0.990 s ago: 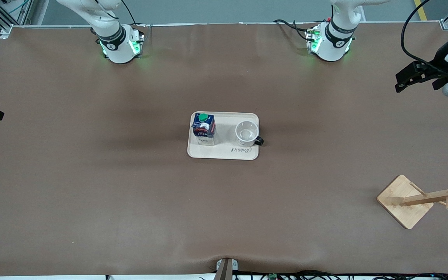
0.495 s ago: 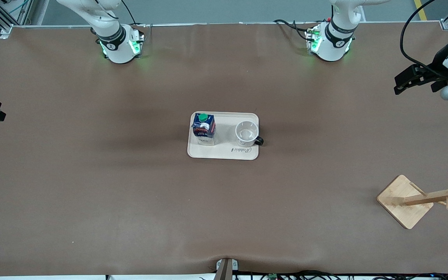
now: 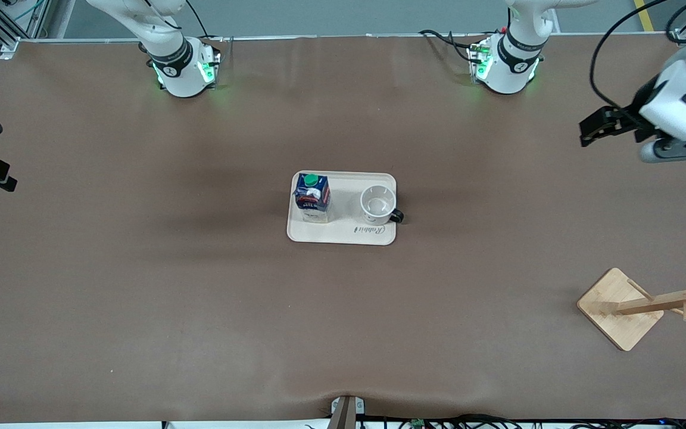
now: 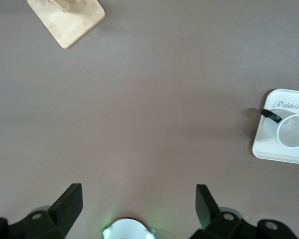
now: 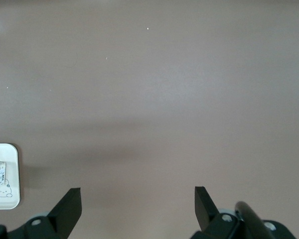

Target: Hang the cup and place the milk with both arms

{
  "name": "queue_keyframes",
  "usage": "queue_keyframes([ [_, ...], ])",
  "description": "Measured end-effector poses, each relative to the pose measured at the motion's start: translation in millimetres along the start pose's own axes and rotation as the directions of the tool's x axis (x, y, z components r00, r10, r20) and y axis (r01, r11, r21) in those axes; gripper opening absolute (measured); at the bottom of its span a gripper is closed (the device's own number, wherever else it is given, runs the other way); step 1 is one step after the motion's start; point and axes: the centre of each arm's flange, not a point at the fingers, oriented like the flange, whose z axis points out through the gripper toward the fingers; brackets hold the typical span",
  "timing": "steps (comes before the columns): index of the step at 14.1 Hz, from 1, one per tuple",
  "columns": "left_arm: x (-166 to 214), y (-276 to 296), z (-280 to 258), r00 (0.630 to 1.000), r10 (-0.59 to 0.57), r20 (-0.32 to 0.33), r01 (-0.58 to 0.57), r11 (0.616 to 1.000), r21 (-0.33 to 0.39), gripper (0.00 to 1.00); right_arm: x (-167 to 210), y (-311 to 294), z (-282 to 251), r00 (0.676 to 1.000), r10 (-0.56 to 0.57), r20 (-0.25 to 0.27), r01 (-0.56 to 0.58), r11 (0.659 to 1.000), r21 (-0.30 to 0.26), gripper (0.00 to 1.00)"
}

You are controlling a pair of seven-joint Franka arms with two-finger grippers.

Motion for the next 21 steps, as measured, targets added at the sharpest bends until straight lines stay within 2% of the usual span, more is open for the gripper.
queue_keyframes([
  [8,-10.4,107.7,74.3,0.994,-0.109,-0.026,0.109,0.994,0.001,1.0,0.4,-5.4,1.8,1.0,-0.007,0.006,0.007,1.0,0.021,1.0],
  [13,-38.2,186.0,136.1,0.972,-0.23,-0.048,0.229,0.973,-0.029,1.0,-3.1,-5.8,15.7,0.998,-0.008,0.063,0.006,1.0,0.027,1.0],
  [18,-65.9,246.3,208.4,0.932,-0.363,-0.018,0.361,0.93,-0.063,1.0,-2.0,-4.1,24.4,0.997,-0.005,0.077,0.003,1.0,0.029,1.0],
  [21,-77.9,277.2,258.6,0.884,-0.466,-0.037,0.463,0.884,-0.07,1.0,1.0,-3.9,27.2,0.998,-0.004,0.069,0.002,1.0,0.031,1.0],
])
